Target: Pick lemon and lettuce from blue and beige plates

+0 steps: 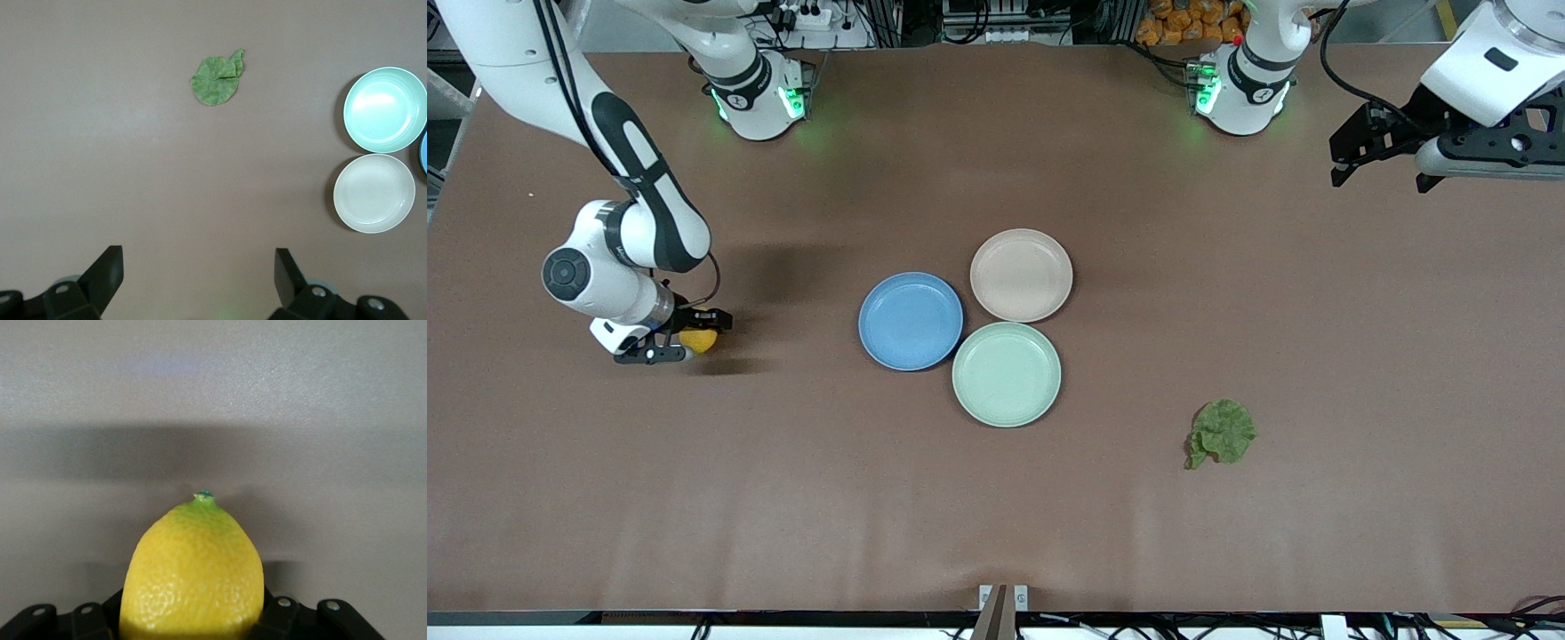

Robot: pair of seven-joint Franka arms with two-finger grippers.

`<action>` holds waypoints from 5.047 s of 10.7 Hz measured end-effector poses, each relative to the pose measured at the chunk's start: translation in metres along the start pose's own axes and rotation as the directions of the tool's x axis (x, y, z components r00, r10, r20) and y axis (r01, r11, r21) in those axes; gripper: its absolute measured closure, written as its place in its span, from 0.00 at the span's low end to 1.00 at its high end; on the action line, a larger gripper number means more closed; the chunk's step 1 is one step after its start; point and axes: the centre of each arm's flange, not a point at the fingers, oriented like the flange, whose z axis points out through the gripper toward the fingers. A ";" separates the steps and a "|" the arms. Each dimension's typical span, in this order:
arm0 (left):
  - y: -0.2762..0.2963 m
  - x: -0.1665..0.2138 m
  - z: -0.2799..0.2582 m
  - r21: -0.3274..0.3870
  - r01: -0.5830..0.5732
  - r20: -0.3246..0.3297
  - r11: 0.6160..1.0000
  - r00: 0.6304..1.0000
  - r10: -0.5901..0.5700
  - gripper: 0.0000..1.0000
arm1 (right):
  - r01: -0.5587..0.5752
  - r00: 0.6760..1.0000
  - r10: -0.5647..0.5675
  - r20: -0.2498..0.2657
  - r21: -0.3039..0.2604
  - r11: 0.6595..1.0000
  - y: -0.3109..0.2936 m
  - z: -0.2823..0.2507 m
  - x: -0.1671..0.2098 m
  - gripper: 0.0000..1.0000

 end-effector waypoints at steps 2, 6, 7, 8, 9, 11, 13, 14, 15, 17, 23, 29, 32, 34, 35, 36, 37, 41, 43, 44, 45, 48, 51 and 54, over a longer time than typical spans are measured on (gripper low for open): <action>0.000 0.006 0.003 -0.002 -0.003 0.019 1.000 1.000 0.003 0.00 | -0.001 1.000 0.001 -0.001 -0.001 1.000 0.001 0.003 0.000 0.43; 0.000 0.006 -0.004 -0.003 -0.005 0.025 1.000 1.000 0.005 0.00 | -0.001 1.000 0.001 -0.007 -0.003 1.000 0.001 0.004 -0.001 0.43; 0.000 0.006 -0.005 -0.003 -0.005 0.026 1.000 1.000 0.005 0.00 | -0.001 1.000 0.001 -0.007 -0.003 1.000 0.000 0.004 -0.001 0.42; 0.000 0.006 -0.005 -0.003 -0.004 0.027 1.000 1.000 0.004 0.00 | 0.004 1.000 -0.004 -0.009 -0.002 1.000 -0.002 0.005 0.000 0.32; 0.000 0.006 -0.006 -0.003 -0.004 0.027 1.000 1.000 0.004 0.00 | 0.006 1.000 -0.006 -0.010 -0.002 1.000 -0.003 0.004 0.001 0.21; 0.000 0.006 -0.009 -0.004 -0.021 0.021 1.000 1.000 0.021 0.00 | 0.009 0.999 -0.009 0.044 0.008 1.000 -0.005 -0.003 0.006 0.00; -0.001 0.006 -0.009 -0.005 -0.043 0.019 0.999 0.999 0.043 0.00 | 0.010 0.996 -0.012 0.085 0.017 1.000 -0.004 -0.026 0.021 0.00; -0.001 0.006 -0.009 -0.005 -0.044 0.020 0.999 0.999 0.044 0.00 | 0.011 0.995 -0.013 0.097 0.021 1.000 -0.004 -0.039 0.027 0.00; -0.001 0.007 -0.008 -0.005 -0.044 0.022 0.999 0.999 0.044 0.00 | 0.012 0.994 -0.014 0.104 0.023 1.000 -0.004 -0.051 0.032 0.00; -0.002 0.011 -0.005 -0.007 -0.044 0.027 0.999 0.999 0.044 0.00 | 0.014 0.990 -0.018 0.141 0.032 0.999 -0.004 -0.084 0.041 0.00; -0.004 0.014 -0.005 -0.009 -0.040 0.025 0.999 0.999 0.040 0.00 | 0.009 0.982 -0.017 0.186 0.045 0.999 -0.006 -0.201 0.042 0.00; -0.020 0.025 0.008 -0.011 -0.005 0.050 1.000 0.999 0.005 0.00 | -0.009 0.995 0.006 0.097 0.032 0.999 -0.006 -0.339 0.039 0.00; -0.018 0.039 0.024 -0.014 0.005 0.078 1.000 0.997 -0.004 0.00 | -0.038 0.995 0.035 0.097 0.030 0.999 -0.007 -0.391 0.025 0.00; -0.020 0.039 0.020 -0.013 0.020 0.085 1.000 0.996 -0.019 0.00 | -0.035 0.995 0.032 0.096 0.030 0.999 -0.011 -0.409 0.012 0.00; -0.020 0.039 0.017 -0.013 0.021 0.079 1.000 0.997 -0.020 0.00 | -0.033 0.996 0.031 0.088 0.030 0.999 -0.013 -0.417 0.007 0.00; -0.021 0.039 0.011 -0.014 0.024 0.067 1.000 0.997 -0.023 0.00 | -0.035 0.996 0.032 0.078 0.029 0.999 -0.014 -0.421 0.006 0.00; -0.023 0.039 0.004 -0.016 0.026 0.052 1.000 0.998 -0.026 0.00 | -0.036 0.997 0.034 0.065 0.028 0.999 -0.014 -0.423 0.006 0.00; -0.026 0.039 -0.015 0.004 0.030 -0.001 1.000 1.000 -0.030 0.00 | -0.034 0.997 0.032 0.064 0.028 0.999 -0.016 -0.432 -0.002 0.00; -0.027 0.041 -0.017 0.025 0.025 -0.020 0.999 0.999 -0.025 0.00 | -0.033 0.998 0.031 0.059 0.028 0.999 -0.017 -0.437 -0.006 0.00; -0.026 0.041 -0.017 0.032 0.017 -0.022 0.999 1.000 -0.016 0.00 | -0.033 0.998 0.031 0.058 0.028 0.999 -0.017 -0.438 -0.007 0.00; -0.025 0.041 -0.017 0.035 0.007 -0.022 0.999 1.000 -0.006 0.00 | -0.033 0.998 0.031 0.058 0.028 0.999 -0.017 -0.438 -0.007 0.00; -0.024 0.041 -0.017 0.036 0.001 -0.022 0.999 1.000 0.000 0.00 | -0.033 0.998 0.031 0.059 0.028 0.999 -0.017 -0.438 -0.007 0.00; -0.020 0.040 -0.017 0.036 -0.005 -0.022 0.999 1.000 0.006 0.00 | -0.033 0.998 0.032 0.048 0.027 0.999 -0.017 -0.439 -0.006 0.00; -0.019 0.040 -0.017 0.036 -0.007 -0.022 0.999 1.000 0.008 0.00 | -0.032 0.999 0.032 0.009 0.024 0.999 -0.017 -0.442 -0.002 0.00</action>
